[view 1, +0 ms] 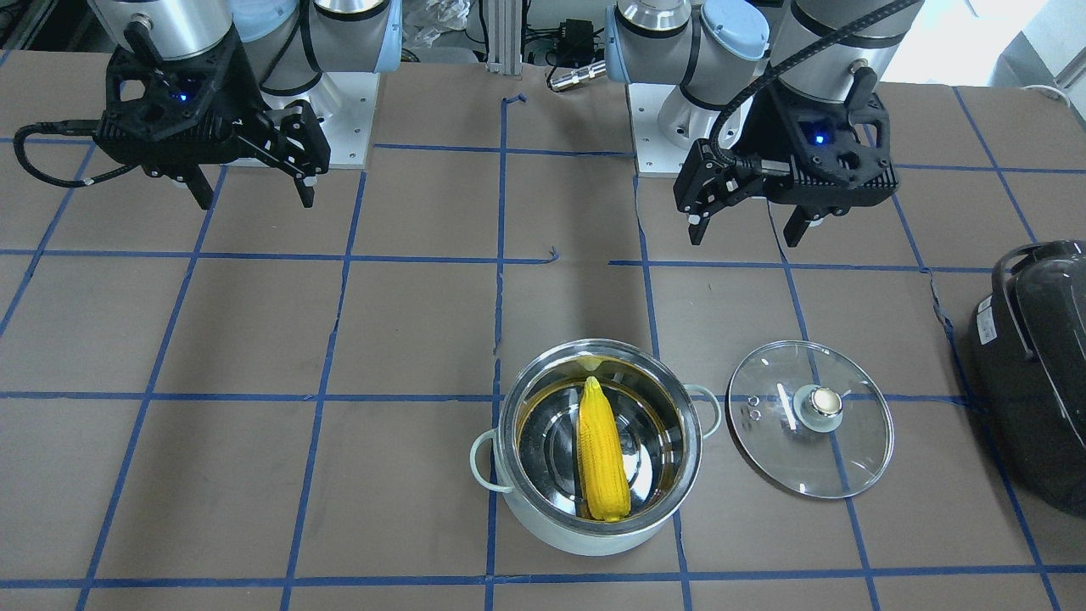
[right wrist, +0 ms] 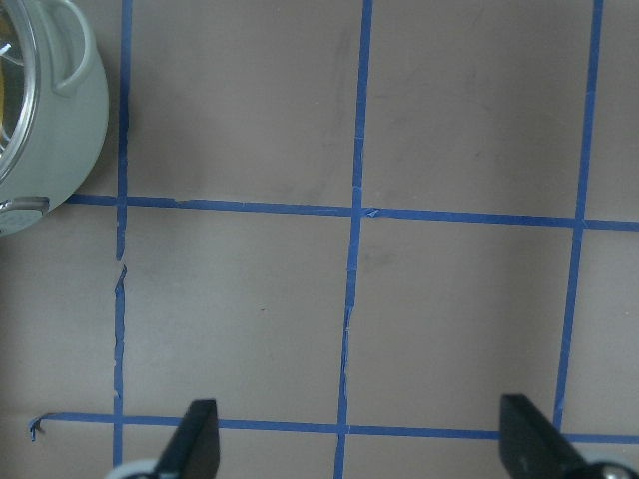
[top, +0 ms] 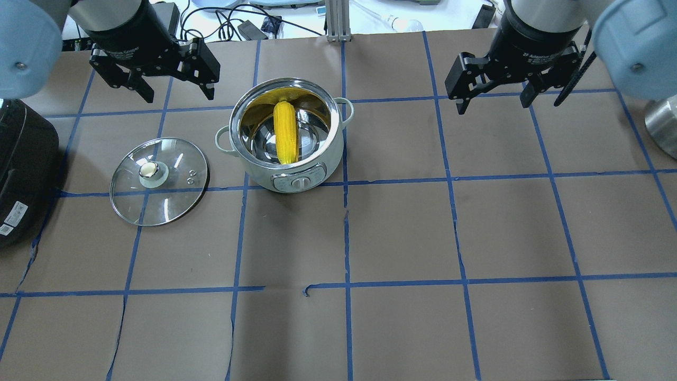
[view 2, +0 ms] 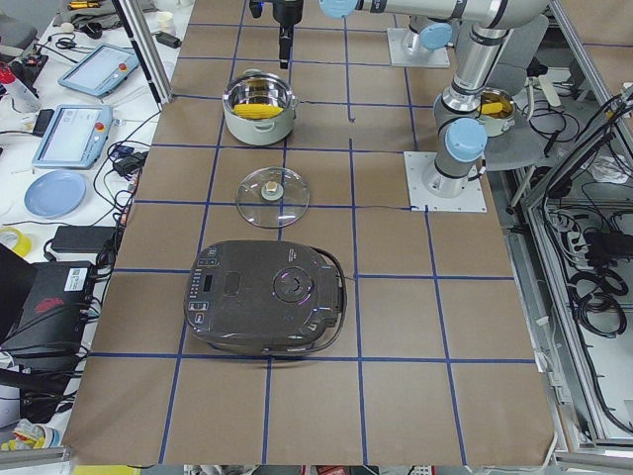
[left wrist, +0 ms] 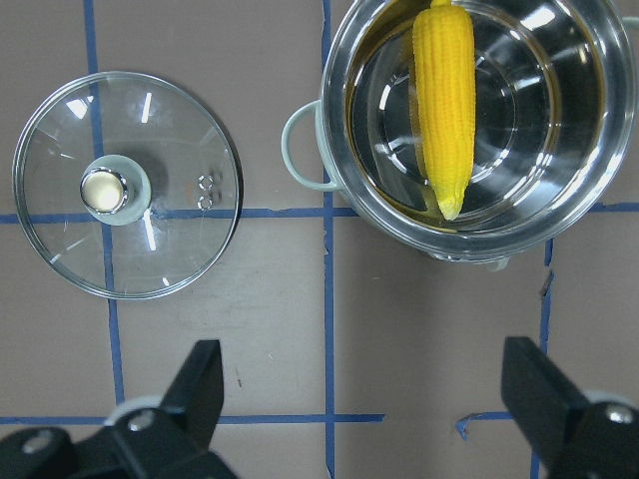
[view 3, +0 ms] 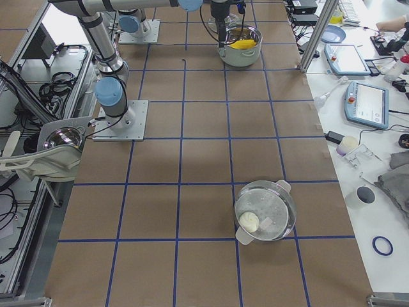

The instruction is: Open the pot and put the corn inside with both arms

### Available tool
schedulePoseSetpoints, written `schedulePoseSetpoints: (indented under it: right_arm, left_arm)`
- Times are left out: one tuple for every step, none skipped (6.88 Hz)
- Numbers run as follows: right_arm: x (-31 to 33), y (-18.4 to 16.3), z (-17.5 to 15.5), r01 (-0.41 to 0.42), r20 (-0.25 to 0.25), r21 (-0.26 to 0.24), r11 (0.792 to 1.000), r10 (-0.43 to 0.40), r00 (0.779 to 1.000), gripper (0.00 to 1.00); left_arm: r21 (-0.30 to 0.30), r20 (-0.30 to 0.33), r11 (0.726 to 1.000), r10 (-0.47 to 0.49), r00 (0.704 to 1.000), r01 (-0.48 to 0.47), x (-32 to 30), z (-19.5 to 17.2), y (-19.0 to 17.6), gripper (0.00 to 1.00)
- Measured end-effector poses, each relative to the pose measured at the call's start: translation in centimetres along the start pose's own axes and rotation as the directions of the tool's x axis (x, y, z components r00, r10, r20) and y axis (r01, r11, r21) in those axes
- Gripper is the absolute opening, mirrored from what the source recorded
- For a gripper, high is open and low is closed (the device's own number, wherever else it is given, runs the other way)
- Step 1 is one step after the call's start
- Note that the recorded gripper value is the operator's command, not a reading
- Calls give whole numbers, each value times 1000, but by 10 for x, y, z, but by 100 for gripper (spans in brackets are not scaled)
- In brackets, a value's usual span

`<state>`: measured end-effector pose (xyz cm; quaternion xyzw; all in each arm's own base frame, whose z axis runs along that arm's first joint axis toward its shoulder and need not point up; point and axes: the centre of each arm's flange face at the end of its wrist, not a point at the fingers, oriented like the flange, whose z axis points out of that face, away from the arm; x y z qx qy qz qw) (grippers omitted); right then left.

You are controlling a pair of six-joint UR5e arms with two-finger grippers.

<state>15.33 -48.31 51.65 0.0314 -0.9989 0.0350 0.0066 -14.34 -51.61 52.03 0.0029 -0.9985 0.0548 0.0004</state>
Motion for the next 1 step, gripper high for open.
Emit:
schedulePoseSetpoints:
  right_arm:
    - [-1, 0, 1, 1, 0, -1, 1000, -1, 1000, 100]
  left_arm:
    - [0, 0, 1000, 0, 1000, 0, 0, 0, 0, 100]
